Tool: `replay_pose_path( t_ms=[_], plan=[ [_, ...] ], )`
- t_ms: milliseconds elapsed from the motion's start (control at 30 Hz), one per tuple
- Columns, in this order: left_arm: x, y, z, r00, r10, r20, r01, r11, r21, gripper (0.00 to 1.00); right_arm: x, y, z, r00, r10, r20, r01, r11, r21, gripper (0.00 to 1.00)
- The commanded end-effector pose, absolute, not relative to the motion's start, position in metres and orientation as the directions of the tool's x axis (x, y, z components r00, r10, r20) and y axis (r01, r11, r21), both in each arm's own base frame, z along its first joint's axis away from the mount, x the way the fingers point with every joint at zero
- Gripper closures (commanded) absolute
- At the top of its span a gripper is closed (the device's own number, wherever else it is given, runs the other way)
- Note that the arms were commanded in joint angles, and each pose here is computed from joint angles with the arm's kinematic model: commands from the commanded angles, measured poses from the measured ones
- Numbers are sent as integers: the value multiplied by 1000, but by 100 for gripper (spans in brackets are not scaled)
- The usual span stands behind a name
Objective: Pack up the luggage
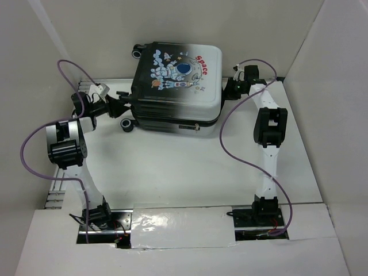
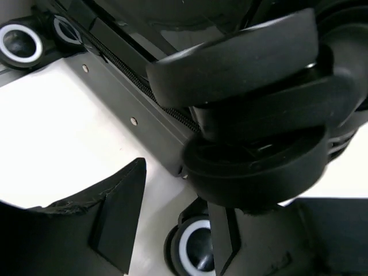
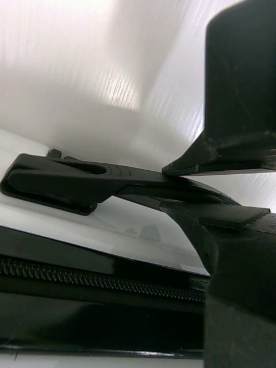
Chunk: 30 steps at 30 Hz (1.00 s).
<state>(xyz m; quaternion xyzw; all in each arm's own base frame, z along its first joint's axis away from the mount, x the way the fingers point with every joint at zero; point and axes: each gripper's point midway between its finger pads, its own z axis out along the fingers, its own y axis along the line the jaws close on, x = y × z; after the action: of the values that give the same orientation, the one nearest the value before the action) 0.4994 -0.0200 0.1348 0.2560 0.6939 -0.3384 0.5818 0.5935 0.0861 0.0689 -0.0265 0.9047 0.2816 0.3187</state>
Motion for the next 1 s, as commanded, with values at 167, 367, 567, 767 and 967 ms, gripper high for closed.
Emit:
replay_pose_path(
  t_ms=[167,367,567,767,967],
  plan=[
    [504,-51,133,-74,83,-994,858,513,-21,42,593,-25,34,-810,152,-567,-67,936,347,100],
    [502,-74,120,-102,80,-991,888,457,-55,42,597,-25,37,-805,167,-569,-72,925,373,100],
    [498,-103,113,-117,72,-991,933,350,-84,42,594,-25,33,-810,159,-564,-75,926,370,100],
    [499,-114,122,-75,46,-996,944,325,-56,42,592,-24,22,-822,161,-546,-73,921,382,100],
    [495,-118,131,-59,9,-998,965,256,-55,41,591,-22,17,-827,154,-542,-82,919,386,100]
  ],
)
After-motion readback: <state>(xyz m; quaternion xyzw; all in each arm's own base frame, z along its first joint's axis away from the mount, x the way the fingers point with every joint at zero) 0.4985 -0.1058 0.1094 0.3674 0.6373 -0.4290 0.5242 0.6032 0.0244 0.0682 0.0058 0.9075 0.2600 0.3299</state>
